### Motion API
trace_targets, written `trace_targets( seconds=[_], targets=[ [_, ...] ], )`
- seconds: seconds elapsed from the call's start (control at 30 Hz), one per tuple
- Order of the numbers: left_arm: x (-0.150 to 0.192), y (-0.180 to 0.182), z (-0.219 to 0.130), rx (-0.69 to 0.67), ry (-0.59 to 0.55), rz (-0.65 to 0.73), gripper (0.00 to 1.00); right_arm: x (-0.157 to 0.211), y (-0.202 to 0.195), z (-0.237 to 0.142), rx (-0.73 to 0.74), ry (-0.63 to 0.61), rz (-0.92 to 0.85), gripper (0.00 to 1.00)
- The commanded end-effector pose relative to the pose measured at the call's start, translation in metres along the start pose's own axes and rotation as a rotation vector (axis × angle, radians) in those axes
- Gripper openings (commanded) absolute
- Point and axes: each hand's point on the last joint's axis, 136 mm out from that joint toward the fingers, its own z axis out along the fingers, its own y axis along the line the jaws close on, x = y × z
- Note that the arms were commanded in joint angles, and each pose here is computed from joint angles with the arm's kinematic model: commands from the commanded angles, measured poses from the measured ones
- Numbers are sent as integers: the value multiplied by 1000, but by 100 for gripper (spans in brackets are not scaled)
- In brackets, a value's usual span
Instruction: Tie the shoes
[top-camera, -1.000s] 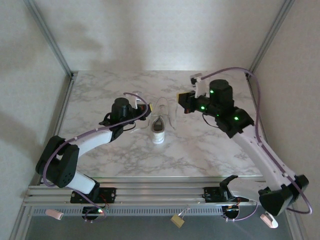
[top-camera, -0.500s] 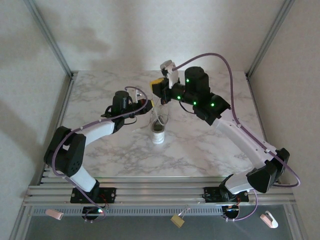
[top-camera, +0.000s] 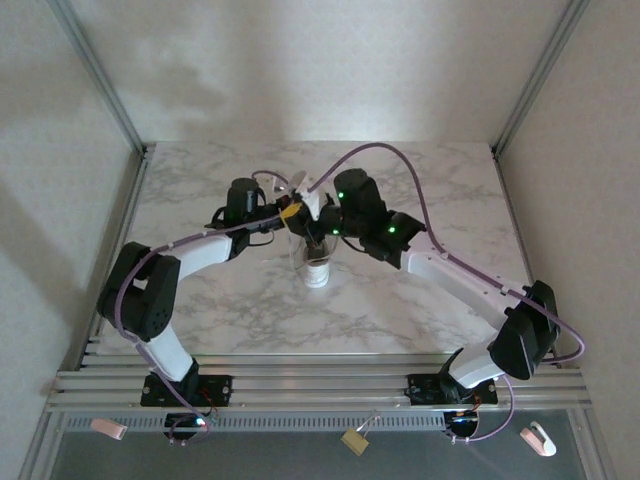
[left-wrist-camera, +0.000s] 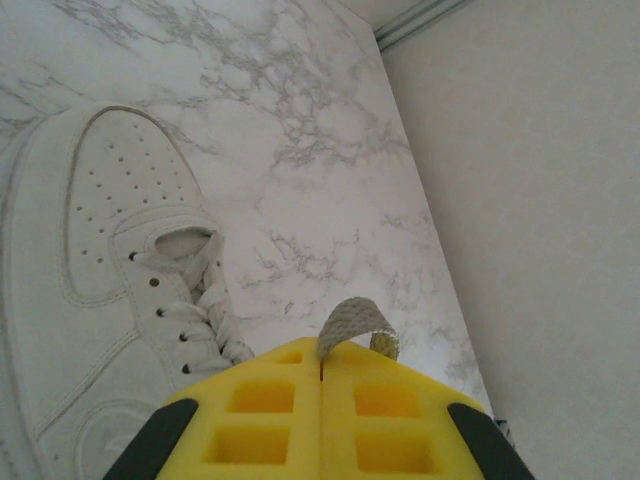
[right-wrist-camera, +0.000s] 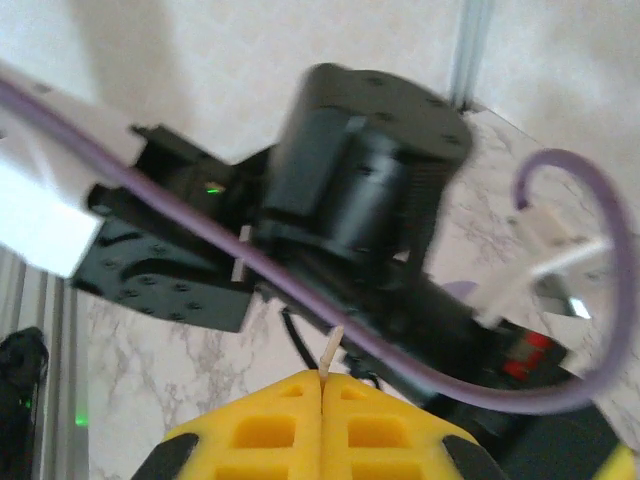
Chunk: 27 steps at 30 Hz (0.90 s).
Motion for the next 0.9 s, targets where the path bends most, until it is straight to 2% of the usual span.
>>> trace_targets(
  seconds=[0.0, 0.2, 0.37, 0.5, 0.67, 0.8, 0.87],
  targets=[
    [-7, -9, 1, 40, 25, 2, 0, 15, 7, 15, 51, 44, -151, 0],
    [-5, -5, 1, 21, 83, 29, 0, 67, 23, 56, 36, 184, -226, 0],
    [-1, 2, 0, -29, 133, 84, 0, 102, 34, 93, 100, 280, -358, 0],
    [2, 5, 1, -49, 175, 114, 0, 129, 45, 120, 68, 371, -478, 0],
    [-3, 3, 0, -72, 181, 145, 0, 136, 36, 151, 126, 420, -647, 0],
    [-3, -3, -2, -103, 210, 192, 0, 150, 21, 177, 229, 527, -891, 0],
    [-2, -5, -1, -136, 225, 221, 0, 147, 10, 187, 297, 533, -959, 0]
  ],
)
